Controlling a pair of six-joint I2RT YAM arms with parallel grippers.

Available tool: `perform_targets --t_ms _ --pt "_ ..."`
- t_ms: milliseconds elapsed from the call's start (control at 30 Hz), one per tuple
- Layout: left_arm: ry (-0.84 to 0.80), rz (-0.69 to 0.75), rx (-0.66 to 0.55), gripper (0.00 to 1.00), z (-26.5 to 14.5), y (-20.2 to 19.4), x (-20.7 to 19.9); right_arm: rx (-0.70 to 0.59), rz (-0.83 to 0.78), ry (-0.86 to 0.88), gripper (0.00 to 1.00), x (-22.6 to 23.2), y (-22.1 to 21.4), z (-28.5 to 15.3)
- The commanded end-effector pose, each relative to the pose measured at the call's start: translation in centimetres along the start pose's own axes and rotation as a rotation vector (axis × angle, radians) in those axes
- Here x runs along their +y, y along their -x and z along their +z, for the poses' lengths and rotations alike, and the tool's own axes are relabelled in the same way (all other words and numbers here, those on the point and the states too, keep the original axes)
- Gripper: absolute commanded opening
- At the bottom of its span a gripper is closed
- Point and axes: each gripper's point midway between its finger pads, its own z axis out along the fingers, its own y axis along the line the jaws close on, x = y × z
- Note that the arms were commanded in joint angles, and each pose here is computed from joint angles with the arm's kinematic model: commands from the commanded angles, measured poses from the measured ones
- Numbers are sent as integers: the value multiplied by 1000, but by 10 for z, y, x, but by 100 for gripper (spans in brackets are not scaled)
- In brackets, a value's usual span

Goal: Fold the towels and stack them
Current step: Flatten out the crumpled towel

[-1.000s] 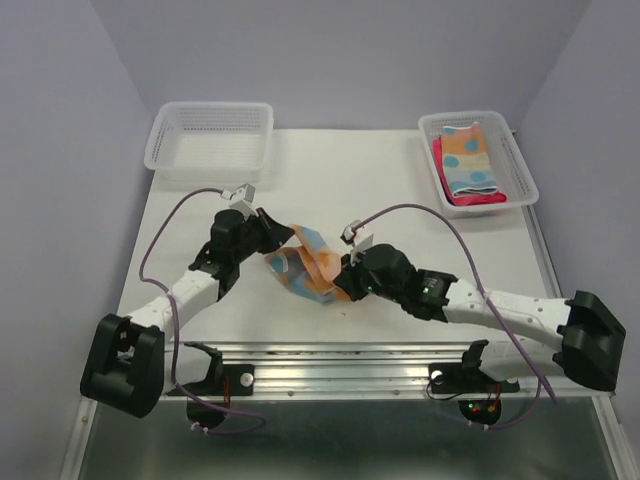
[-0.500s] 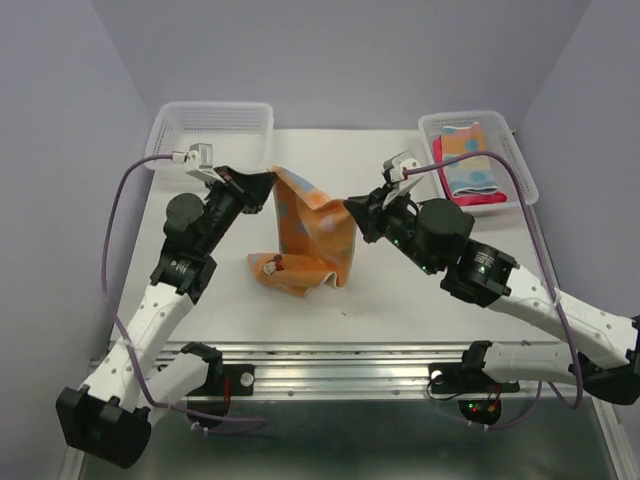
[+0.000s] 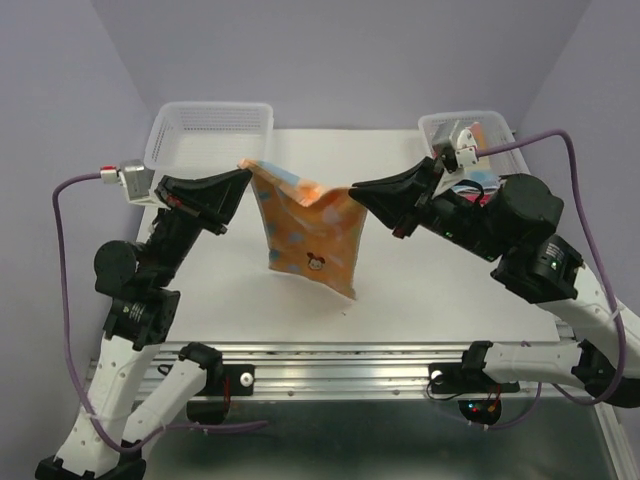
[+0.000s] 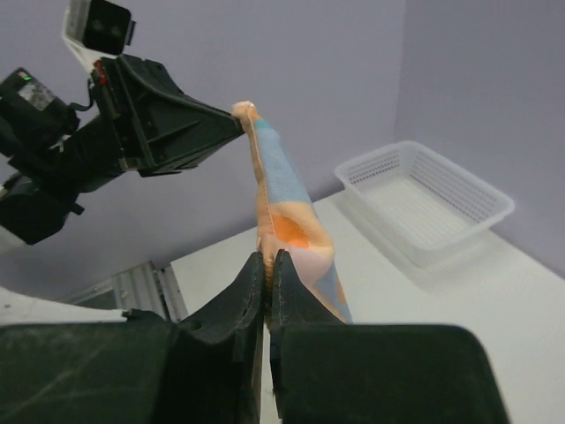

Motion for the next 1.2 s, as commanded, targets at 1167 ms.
perform_targets --t_ms 1167 --pt "379 -31 97 0 94 -122 191 125 -218 -601 1 -231 -113 39"
